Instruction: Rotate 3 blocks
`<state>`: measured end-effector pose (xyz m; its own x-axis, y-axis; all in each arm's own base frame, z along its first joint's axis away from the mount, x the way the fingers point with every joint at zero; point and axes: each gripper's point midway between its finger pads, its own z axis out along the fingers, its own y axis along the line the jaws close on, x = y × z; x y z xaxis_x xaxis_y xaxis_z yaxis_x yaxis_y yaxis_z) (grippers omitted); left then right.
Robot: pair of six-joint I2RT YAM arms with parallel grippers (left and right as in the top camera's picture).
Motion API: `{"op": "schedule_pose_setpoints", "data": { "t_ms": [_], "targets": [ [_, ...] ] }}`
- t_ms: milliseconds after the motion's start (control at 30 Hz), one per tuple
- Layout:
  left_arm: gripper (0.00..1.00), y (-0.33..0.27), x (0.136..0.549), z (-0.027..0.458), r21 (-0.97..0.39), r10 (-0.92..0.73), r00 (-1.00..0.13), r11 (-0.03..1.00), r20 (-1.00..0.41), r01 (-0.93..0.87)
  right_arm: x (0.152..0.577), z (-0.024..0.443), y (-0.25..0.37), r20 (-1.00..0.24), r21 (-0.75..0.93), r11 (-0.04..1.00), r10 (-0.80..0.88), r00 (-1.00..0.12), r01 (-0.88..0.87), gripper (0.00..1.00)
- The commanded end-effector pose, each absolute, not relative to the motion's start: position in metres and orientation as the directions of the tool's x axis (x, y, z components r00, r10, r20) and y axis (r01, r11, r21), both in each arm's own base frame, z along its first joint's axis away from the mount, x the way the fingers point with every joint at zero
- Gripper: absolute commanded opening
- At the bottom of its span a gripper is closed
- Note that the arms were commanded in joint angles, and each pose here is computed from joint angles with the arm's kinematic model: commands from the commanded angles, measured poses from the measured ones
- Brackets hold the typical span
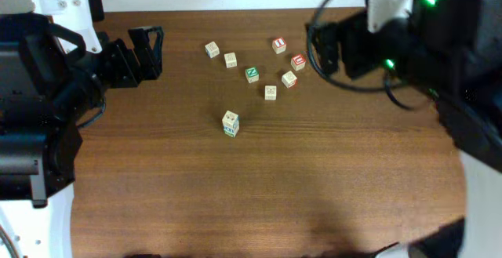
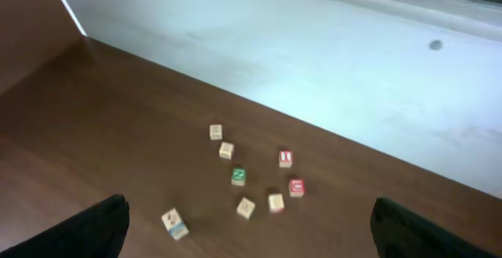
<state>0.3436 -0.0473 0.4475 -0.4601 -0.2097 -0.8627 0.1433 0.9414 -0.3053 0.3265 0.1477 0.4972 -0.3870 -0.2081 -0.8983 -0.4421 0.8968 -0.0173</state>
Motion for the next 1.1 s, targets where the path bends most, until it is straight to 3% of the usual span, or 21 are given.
{"op": "schedule_pose_setpoints", "data": {
  "t_ms": [0, 100, 233, 267, 333, 433, 500, 633, 1067],
  "targets": [
    [0.99, -0.047, 0.342, 0.448, -0.291, -0.192, -0.456, 0.944, -0.869, 0.155, 0.324, 0.477, 0.114, -0.917, -0.029, 0.931, -0.17, -0.361, -0.365, 0.98],
    [0.99, -0.047, 0.342, 0.448, -0.291, -0.192, -0.456, 0.944, -0.869, 0.156, 0.312, 0.438, 0.067, -0.965, -0.01, 0.96, -0.082, -0.248, -0.28, 0.98],
    [0.99, -0.047, 0.342, 0.448, -0.291, -0.192, -0.456, 0.944, -0.869, 0.156, 0.266, 0.348, 0.031, -0.99, -0.032, 0.986, -0.054, -0.127, -0.166, 0.98],
    [0.99, -0.047, 0.342, 0.448, -0.291, -0.192, -0.456, 0.944, -0.869, 0.156, 0.254, 0.306, 0.023, -0.995, -0.038, 0.99, -0.049, -0.084, -0.135, 0.98],
    [0.99, -0.047, 0.342, 0.448, -0.291, -0.192, -0.456, 0.944, -0.869, 0.155, 0.247, 0.247, 0.016, -0.997, -0.041, 0.994, -0.048, -0.064, -0.105, 0.98],
    [0.99, -0.047, 0.342, 0.448, -0.291, -0.192, -0.456, 0.944, -0.869, 0.156, 0.244, 0.194, 0.017, -0.998, -0.043, 0.993, -0.048, -0.041, -0.108, 0.98],
    [0.99, -0.047, 0.342, 0.448, -0.291, -0.192, -0.456, 0.944, -0.869, 0.156, 0.242, 0.182, 0.015, -0.998, -0.045, 0.994, -0.048, -0.029, -0.095, 0.98],
    [0.99, -0.047, 0.342, 0.448, -0.291, -0.192, -0.456, 0.944, -0.869, 0.156, 0.242, 0.154, 0.007, -0.991, -0.041, 0.998, -0.048, -0.126, -0.053, 0.98],
    [0.99, -0.047, 0.342, 0.448, -0.291, -0.193, -0.457, 0.944, -0.869, 0.156, 0.246, 0.156, -0.004, -0.996, -0.048, 0.999, -0.047, -0.076, 0.015, 0.98]
  ]
}}
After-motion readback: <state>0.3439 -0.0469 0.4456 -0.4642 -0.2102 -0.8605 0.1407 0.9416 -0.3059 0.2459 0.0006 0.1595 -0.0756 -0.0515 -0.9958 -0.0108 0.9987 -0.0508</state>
